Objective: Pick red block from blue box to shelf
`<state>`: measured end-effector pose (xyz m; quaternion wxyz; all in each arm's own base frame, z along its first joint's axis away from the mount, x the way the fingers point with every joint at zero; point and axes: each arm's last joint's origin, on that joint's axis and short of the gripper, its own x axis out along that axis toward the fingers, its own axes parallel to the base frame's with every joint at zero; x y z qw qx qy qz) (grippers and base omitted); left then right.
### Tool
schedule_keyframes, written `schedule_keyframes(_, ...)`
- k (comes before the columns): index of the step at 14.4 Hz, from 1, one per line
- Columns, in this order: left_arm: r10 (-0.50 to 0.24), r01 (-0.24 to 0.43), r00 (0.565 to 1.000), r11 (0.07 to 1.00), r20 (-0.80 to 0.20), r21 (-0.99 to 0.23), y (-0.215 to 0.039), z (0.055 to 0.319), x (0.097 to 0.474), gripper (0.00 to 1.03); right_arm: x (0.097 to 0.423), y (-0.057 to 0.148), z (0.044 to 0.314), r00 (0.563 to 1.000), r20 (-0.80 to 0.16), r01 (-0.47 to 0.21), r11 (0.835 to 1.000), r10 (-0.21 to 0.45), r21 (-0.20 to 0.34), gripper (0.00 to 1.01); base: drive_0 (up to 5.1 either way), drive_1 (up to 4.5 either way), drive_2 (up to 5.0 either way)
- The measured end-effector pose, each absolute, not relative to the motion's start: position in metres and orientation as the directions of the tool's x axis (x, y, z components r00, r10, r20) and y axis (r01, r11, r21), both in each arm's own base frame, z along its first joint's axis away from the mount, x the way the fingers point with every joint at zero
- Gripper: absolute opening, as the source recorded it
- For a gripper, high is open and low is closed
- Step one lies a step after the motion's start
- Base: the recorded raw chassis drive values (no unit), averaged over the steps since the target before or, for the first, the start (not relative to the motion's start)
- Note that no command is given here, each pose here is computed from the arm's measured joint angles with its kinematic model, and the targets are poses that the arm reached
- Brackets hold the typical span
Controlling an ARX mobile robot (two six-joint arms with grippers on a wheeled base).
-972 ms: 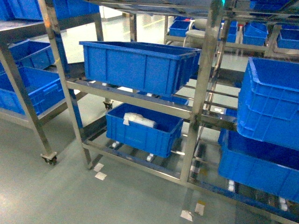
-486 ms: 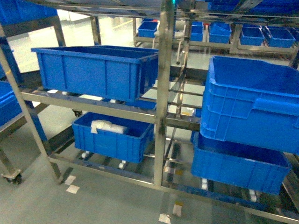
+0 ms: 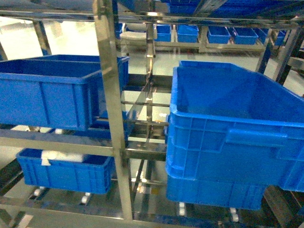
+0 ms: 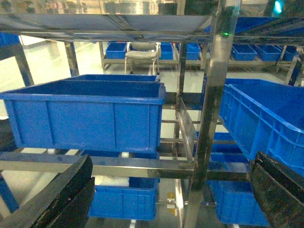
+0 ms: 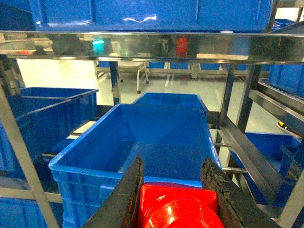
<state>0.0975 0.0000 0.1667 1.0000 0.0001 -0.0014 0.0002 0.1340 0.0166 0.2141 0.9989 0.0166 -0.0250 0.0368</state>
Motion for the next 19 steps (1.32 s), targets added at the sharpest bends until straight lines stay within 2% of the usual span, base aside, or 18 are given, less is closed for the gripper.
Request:
schedule_keyframes(10,-0.001,0.001,1.0,1.0,0.0,0.0,-0.0001,0.1664,0.0975,0.98,0.1342,0.0165,0.2136,0.996,0.046,-0.074,0.997,0.072,0.031,0.28,-0.4,-0.38,-0.4)
schedule_keyframes(18,0.0,0.0,1.0,1.0,0.001,0.0,-0.0001,0.1665,0.0975,0.98,0.134,0.0165,0.2139,0.996,0.049,-0.074,0.997,0.072,0.031,0.28,-0.3,3.93,-4.4)
schedule_keyframes(19,-0.001,0.001,1.0,1.0,-0.001,0.0,-0.0001,0.1663,0.0975,0.98,0.1341,0.0165,0.2137,0.996,0.047,-0.074,0.997,0.072,0.031,0.28,0.0,0.0,0.0)
